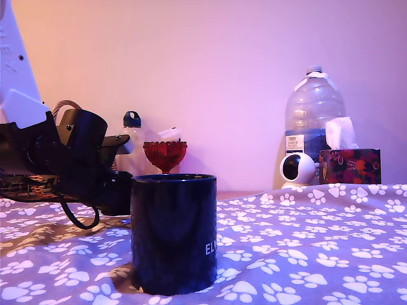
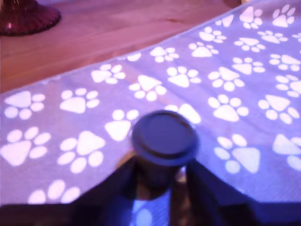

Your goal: Pick the coffee capsule and then drop it inside the coffee cup in front of you

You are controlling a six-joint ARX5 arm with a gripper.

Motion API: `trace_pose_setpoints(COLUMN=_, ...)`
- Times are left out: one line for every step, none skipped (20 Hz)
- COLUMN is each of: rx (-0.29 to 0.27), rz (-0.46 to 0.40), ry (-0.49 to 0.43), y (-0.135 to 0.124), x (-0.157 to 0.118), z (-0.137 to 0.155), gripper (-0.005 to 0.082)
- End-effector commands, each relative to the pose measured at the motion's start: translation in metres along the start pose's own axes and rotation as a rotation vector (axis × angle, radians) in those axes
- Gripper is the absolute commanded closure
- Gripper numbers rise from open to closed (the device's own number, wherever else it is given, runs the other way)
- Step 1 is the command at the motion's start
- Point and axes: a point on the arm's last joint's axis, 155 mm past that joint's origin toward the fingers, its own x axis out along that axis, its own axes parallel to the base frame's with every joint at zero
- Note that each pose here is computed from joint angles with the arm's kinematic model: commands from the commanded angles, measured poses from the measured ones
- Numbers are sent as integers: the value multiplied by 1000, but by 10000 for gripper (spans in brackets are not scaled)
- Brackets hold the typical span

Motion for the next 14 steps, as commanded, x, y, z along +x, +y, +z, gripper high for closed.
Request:
trace_pose_setpoints(rx=3, rz=2, ry=3, y=3, x=6, z=-8, gripper=668)
trace_pose_setpoints(rx=3, rz=2, ry=3, y=3, x=6, z=-8, gripper=688)
trace_pose_setpoints(rx=3, rz=2, ry=3, y=3, x=6, z=-8, gripper=694)
trace_pose_setpoints(rx=3, rz=1, ry=4, y=3, x=6, z=-8, gripper=694)
trace_pose_setpoints(rx=3, rz=1, ry=3, y=3, x=6, z=-8, gripper=694)
trace_pose_setpoints(rx=3, rz=1, ry=3, y=3, x=6, z=-8, gripper=694)
trace_pose_setpoints(rx=3, rz=2, ry=3, y=3, x=6, z=-8, gripper=694)
trace_pose_setpoints(rx=5, rz=2, ry=-4, y=3, x=6, z=-6, gripper=694)
trace_pose_setpoints(rx=5, rz=3, ry=-7, y=3, x=5, z=-5, gripper=694)
trace_pose_setpoints(rx=5, rz=4, ry=-11, y=4, x=4, z=-2, gripper=694)
trace_pose_setpoints(rx=5, rz=5, ry=-14, y=5, x=3, z=0, gripper=694)
trace_pose_setpoints(rx=5, rz=3, ry=-15, y=4, x=2, z=3, gripper=694)
trace_pose_setpoints(rx=5, rz=3, ry=-13, y=4, x=1, z=5, gripper=694)
trace_pose_setpoints(rx=3, rz=2, ry=-7, y=4, x=-1, z=7, gripper=694)
